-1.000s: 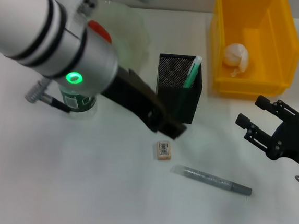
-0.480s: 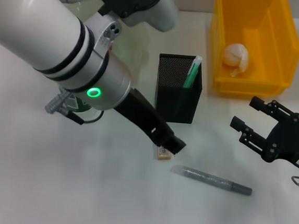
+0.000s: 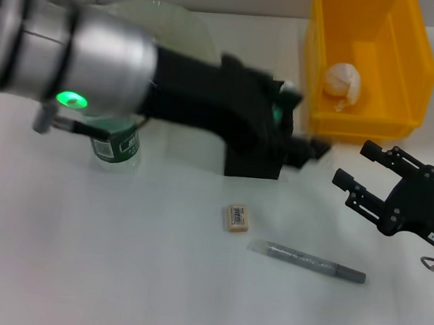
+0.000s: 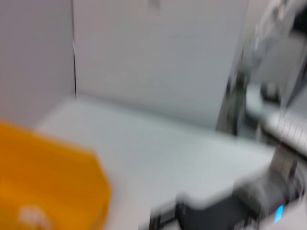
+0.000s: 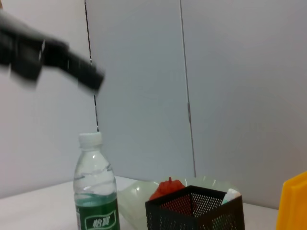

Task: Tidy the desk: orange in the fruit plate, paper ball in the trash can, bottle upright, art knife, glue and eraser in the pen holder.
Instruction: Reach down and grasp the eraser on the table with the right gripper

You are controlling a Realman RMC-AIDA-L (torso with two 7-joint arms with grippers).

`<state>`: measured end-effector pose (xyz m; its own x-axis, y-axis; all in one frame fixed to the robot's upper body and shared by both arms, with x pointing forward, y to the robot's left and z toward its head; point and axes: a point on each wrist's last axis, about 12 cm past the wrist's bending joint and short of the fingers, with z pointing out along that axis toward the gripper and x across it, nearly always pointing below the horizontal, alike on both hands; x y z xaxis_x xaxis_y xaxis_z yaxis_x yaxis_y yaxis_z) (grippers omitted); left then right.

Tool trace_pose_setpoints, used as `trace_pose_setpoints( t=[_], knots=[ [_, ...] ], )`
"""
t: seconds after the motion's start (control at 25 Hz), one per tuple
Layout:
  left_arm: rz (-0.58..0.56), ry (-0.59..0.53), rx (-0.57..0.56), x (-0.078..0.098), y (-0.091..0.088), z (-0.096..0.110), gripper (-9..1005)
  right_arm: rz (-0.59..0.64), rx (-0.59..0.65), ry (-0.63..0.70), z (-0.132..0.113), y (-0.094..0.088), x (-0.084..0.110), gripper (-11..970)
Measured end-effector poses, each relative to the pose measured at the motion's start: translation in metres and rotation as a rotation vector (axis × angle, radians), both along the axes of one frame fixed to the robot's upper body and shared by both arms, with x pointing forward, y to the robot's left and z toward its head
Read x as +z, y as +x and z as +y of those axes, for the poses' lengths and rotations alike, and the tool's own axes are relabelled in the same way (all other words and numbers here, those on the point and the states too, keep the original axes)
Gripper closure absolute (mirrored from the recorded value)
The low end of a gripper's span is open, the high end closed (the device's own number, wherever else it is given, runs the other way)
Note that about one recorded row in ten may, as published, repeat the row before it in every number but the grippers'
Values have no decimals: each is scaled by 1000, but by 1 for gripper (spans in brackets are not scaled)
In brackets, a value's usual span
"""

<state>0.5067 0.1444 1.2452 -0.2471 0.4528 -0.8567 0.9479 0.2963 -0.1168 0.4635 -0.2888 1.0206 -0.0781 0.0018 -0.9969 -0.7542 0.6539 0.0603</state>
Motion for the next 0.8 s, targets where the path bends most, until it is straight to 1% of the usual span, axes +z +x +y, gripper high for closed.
trace_pose_setpoints(
  t=[0.04, 0.08, 0.12, 0.16, 0.24, 0.28, 0.32, 0.4, 0.44, 0.48, 0.52, 0.56, 0.64, 0.68, 0.72, 0.8],
  knots=[
    [-7, -62, 7, 0, 1, 9, 332, 3, 1, 5, 0, 0, 0, 301],
    [-37, -245, -2, -3, 2, 31, 332, 15, 10, 19, 0, 2, 2, 301],
    [-37, -245, -2, -3, 2, 31, 332, 15, 10, 19, 0, 2, 2, 301],
    [-66, -357, -2, -8, 1, 47, 332, 18, 15, 26, 0, 3, 4, 301],
    [-117, -480, 5, -18, 1, 66, 332, 18, 18, 29, 0, 3, 4, 302],
    [-173, -605, 22, -32, -2, 90, 332, 13, 25, 36, 0, 3, 6, 302],
    [-173, -605, 22, -32, -2, 90, 332, 13, 25, 36, 0, 3, 6, 302],
    [-216, -675, 38, -43, -3, 109, 332, 10, 30, 42, 0, 3, 6, 302],
    [-232, -701, 52, -50, -4, 119, 332, 8, 33, 44, 1, 3, 7, 302],
    [-251, -727, 61, -63, -5, 132, 332, 4, 40, 51, 1, 3, 8, 302],
    [-251, -727, 61, -63, -5, 132, 332, 4, 40, 51, 1, 3, 8, 303],
    [-259, -735, 67, -68, -4, 135, 332, 3, 44, 57, 2, 3, 9, 303],
    [-279, -758, 84, -83, -5, 142, 332, 6, 52, 69, 1, 4, 11, 303],
    [-299, -762, 107, -96, -6, 146, 332, 22, 58, 83, -2, 8, 16, 303],
    [-299, -762, 107, -96, -6, 146, 332, 22, 58, 83, -2, 8, 16, 303],
    [-301, -752, 126, -106, -6, 148, 332, 66, 83, 103, -8, 14, 25, 303]
  ],
)
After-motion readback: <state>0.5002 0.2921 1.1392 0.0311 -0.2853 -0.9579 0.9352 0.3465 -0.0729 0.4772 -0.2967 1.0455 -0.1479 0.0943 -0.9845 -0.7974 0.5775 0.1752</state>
